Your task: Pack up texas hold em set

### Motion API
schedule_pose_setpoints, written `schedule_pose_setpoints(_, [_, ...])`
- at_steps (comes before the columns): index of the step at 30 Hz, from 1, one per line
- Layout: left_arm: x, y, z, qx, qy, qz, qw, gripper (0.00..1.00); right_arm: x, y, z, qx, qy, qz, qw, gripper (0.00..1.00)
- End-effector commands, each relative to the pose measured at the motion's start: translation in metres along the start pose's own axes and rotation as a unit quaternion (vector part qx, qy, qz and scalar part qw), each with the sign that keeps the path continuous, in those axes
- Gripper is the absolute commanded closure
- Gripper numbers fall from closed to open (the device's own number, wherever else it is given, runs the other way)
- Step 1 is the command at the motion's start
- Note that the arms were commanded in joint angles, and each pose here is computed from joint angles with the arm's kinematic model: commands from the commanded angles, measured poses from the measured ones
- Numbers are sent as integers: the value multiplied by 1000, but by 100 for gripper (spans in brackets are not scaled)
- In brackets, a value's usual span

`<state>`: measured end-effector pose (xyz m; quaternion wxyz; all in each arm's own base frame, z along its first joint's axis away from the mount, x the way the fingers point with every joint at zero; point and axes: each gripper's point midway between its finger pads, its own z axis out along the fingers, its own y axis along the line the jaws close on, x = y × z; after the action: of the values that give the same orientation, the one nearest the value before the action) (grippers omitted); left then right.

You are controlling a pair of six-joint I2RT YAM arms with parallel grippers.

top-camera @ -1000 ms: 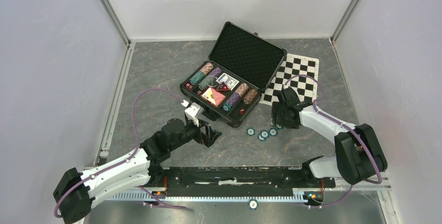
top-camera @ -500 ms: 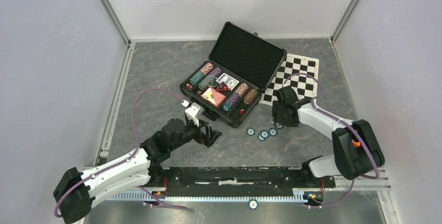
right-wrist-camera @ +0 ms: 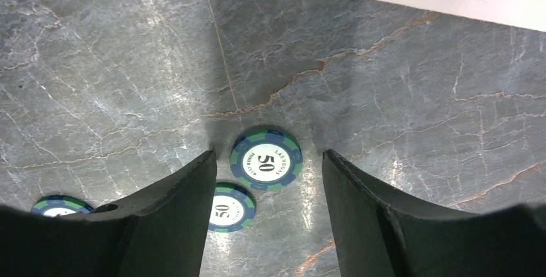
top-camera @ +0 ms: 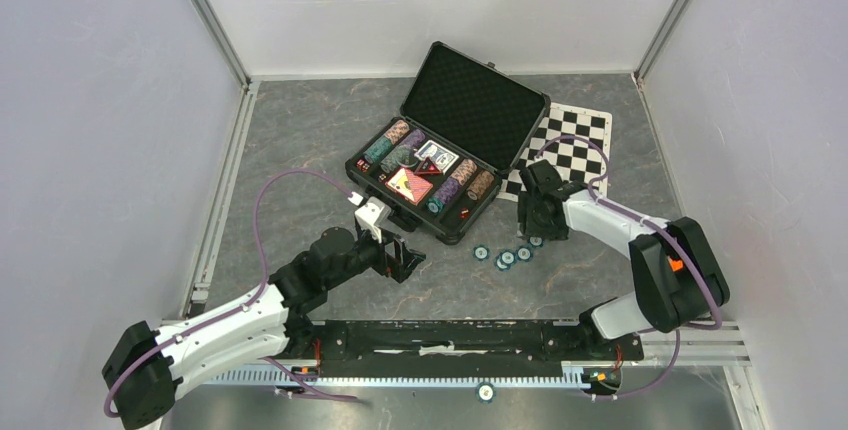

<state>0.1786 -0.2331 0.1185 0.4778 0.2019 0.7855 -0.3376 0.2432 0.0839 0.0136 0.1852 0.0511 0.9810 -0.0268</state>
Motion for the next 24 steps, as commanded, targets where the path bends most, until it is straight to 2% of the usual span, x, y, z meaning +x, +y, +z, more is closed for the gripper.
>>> schedule_pose_setpoints(1, [-20, -6, 0, 9, -33, 14, 999, 0, 13, -4, 5, 23, 26, -15, 999, 34])
schedule_pose_setpoints(4, [-20, -6, -1, 9, -34, 13, 999, 0, 13, -4, 5, 23, 25, -15, 999, 38])
schedule_pose_setpoints(6, [-21, -6, -1, 9, -34, 13, 999, 0, 13, -4, 4, 22, 24, -16, 999, 47])
schedule_pose_setpoints(7, [-21, -6, -1, 9, -34, 14, 999, 0, 12, -4, 3, 22, 22, -15, 999, 49])
schedule_pose_setpoints(24, [-19, -5, 1, 5, -30, 14, 999, 0, -20, -6, -27, 20, -37, -14, 999, 51])
